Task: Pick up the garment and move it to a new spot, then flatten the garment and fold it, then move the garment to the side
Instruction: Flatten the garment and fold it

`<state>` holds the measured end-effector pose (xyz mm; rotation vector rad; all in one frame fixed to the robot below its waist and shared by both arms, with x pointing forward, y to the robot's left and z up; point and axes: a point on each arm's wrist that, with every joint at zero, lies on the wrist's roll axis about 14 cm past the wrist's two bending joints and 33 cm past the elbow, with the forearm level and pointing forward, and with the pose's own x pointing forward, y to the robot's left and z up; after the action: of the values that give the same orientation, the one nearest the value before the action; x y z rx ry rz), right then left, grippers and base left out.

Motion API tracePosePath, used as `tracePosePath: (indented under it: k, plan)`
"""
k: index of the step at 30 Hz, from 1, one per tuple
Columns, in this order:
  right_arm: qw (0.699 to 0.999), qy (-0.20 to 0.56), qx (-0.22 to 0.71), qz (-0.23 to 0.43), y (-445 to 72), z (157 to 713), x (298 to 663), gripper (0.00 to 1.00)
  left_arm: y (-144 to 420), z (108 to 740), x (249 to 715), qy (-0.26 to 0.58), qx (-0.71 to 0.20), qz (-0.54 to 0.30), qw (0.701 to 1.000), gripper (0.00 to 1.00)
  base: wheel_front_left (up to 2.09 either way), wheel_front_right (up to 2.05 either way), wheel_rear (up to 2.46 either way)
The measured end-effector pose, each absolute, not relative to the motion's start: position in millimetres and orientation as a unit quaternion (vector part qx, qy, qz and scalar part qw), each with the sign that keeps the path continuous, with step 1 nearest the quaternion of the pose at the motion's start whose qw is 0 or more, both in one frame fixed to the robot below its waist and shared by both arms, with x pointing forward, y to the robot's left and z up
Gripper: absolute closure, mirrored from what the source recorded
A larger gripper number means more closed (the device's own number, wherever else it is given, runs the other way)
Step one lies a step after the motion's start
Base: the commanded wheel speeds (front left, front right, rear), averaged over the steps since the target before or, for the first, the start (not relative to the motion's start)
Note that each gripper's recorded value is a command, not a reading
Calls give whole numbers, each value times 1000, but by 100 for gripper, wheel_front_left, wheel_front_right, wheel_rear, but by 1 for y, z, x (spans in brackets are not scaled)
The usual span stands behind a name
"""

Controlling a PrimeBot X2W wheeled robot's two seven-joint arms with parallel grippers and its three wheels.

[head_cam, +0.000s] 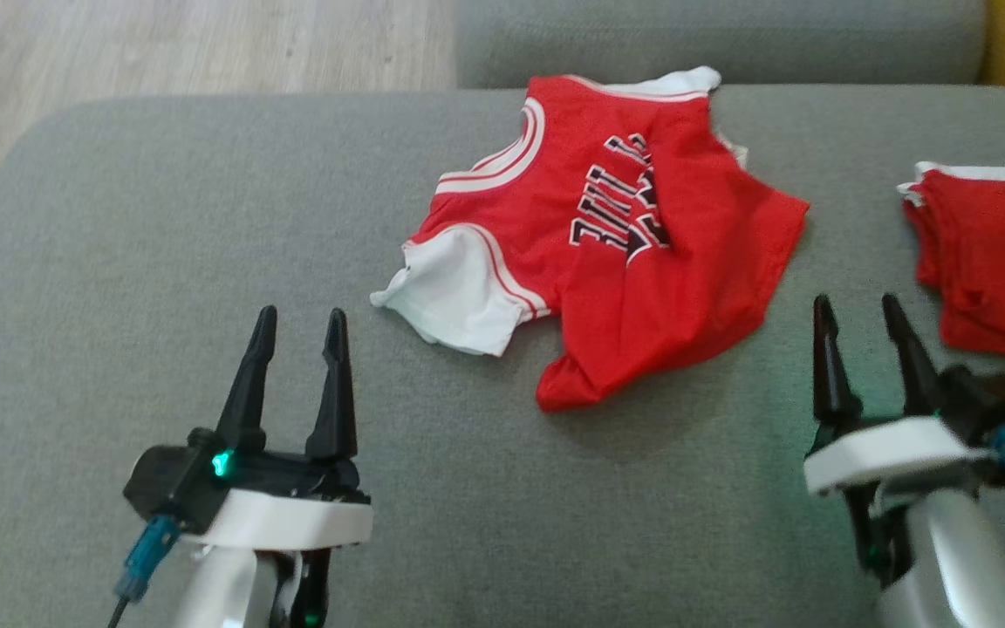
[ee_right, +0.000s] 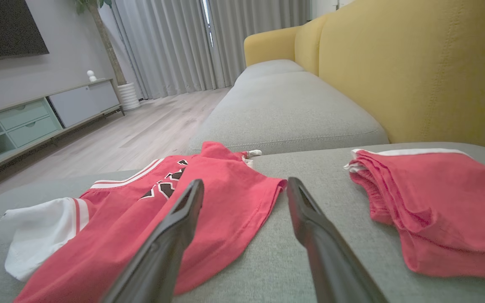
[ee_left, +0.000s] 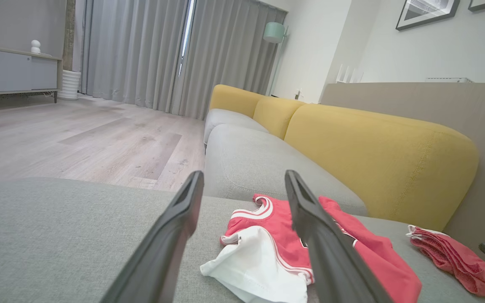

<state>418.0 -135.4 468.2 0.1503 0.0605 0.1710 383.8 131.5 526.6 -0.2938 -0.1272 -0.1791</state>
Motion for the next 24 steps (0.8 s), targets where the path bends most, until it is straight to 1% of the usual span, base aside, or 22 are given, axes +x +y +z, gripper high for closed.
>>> tracePosePath:
  k: [3, 8, 11, 15, 19, 22, 23, 24]
  plan:
    - [993, 41, 68, 83, -136, 467, 433, 0, 131, 522, 387, -57, -146, -90, 984, 0, 0, 0, 0]
    - [994, 50, 60, 76, -136, 473, 475, 0, 136, 517, 394, -50, -143, -83, 985, 0, 0, 0, 0]
    - [993, 76, 42, 77, -132, 462, 494, 0, 139, 514, 397, -46, -144, -78, 985, 0, 0, 0, 0]
    - [989, 128, 42, 57, -137, 438, 515, 0, 148, 508, 399, -38, -142, -64, 987, 0, 0, 0, 0]
    - [982, 181, 50, 39, -139, 411, 528, 0, 153, 500, 397, -26, -141, -55, 988, 0, 0, 0, 0]
    - [973, 223, 51, 38, -134, 387, 529, 0, 158, 499, 400, -25, -141, -48, 989, 0, 0, 0, 0]
    - [966, 252, 44, 40, -131, 371, 527, 0, 161, 497, 402, -23, -139, -44, 989, 0, 0, 0, 0]
    - [963, 263, 32, 43, -130, 364, 526, 0, 162, 496, 403, -22, -139, -43, 989, 0, 0, 0, 0]
